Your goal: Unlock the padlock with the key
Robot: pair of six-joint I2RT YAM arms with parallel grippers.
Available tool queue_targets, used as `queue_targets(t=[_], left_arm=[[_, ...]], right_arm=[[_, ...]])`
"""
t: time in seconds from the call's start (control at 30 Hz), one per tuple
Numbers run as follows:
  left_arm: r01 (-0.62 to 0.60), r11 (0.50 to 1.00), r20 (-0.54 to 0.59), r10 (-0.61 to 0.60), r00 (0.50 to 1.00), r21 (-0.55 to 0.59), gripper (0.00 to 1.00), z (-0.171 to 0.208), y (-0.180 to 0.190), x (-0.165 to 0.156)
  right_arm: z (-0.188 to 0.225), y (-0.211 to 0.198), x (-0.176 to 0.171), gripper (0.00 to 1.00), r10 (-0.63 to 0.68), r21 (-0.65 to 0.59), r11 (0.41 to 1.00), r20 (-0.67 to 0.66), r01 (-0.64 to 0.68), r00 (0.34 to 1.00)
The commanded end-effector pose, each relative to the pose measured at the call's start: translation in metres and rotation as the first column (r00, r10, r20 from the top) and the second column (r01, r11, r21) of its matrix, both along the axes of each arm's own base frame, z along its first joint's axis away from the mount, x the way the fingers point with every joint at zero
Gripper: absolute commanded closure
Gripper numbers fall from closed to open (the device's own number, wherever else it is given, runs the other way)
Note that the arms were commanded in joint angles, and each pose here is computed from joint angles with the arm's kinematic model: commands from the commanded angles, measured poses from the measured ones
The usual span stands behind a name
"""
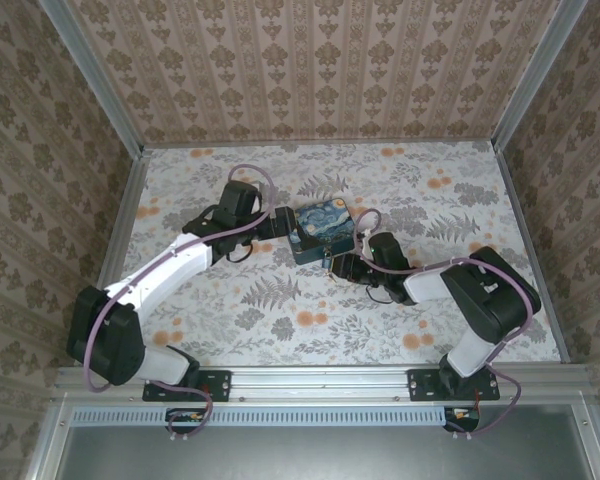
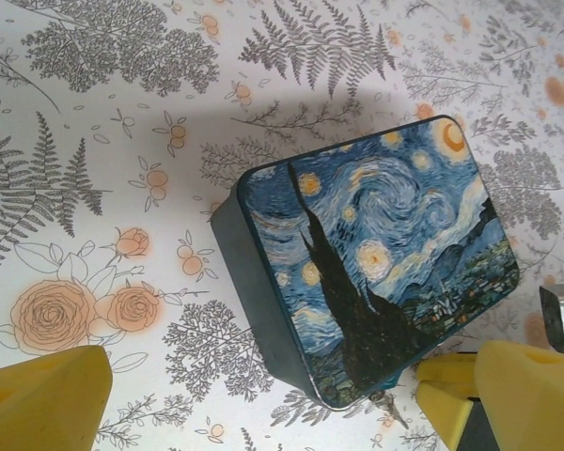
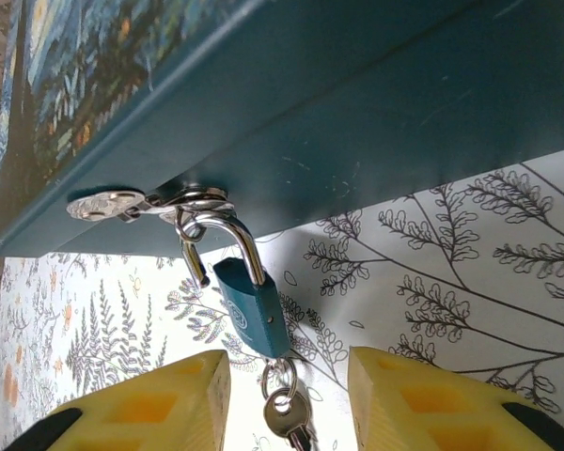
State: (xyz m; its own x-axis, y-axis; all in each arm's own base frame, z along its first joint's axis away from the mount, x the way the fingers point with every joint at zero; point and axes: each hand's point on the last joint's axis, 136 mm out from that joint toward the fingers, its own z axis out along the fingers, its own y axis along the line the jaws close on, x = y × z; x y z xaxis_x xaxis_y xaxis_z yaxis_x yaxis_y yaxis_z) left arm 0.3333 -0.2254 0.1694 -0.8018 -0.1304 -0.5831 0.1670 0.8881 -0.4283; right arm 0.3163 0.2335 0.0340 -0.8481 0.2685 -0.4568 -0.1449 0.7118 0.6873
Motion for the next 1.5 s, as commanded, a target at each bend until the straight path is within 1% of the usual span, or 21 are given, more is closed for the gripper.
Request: queue_targets(t=[0.0, 0.47, 0.83, 0.93, 1.2, 1.3, 1.47], left_arm=[[0.002, 1.000, 0.031, -0.002, 1.000, 0.009, 0.00, 0.011, 0.000, 0.009], [0.004, 1.000, 0.022, -0.003, 1.000, -0.016, 0.00, 0.007, -0.003, 0.013], [0.007, 1.000, 0.014, -0.006, 1.000, -0.029, 0.00, 0.004, -0.007, 0.016], [0.008, 1.000, 0.012, -0.008, 1.000, -0.029, 0.00, 0.002, -0.007, 0.016], [0.012, 0.999, 0.006, -0.012, 1.000, -0.039, 0.00, -0.001, -0.009, 0.016], [0.014, 0.999, 0.000, -0.014, 1.000, -0.040, 0.00, -0.003, -0.010, 0.015], [0.014, 0.999, -0.004, -0.015, 1.000, -0.044, 0.00, -0.006, -0.009, 0.015]], right_arm=[[-0.002, 0.005, 0.003, 0.61, 0.011, -0.010, 1.000, 0.030, -0.011, 0.999], [-0.013, 0.019, 0.004, 0.62, 0.043, -0.027, 0.999, 0.023, -0.043, 0.999], [-0.020, 0.019, 0.005, 0.66, 0.036, -0.031, 0.999, 0.013, -0.035, 0.999], [-0.020, 0.020, 0.006, 0.69, 0.033, -0.029, 0.999, 0.013, -0.032, 0.999], [-0.020, 0.022, 0.010, 0.71, 0.019, -0.015, 1.000, 0.015, -0.019, 1.000], [-0.020, 0.023, 0.012, 0.74, 0.014, -0.010, 1.000, 0.015, -0.014, 1.000], [-0.020, 0.023, 0.013, 0.82, 0.009, -0.003, 1.000, 0.014, -0.009, 1.000]])
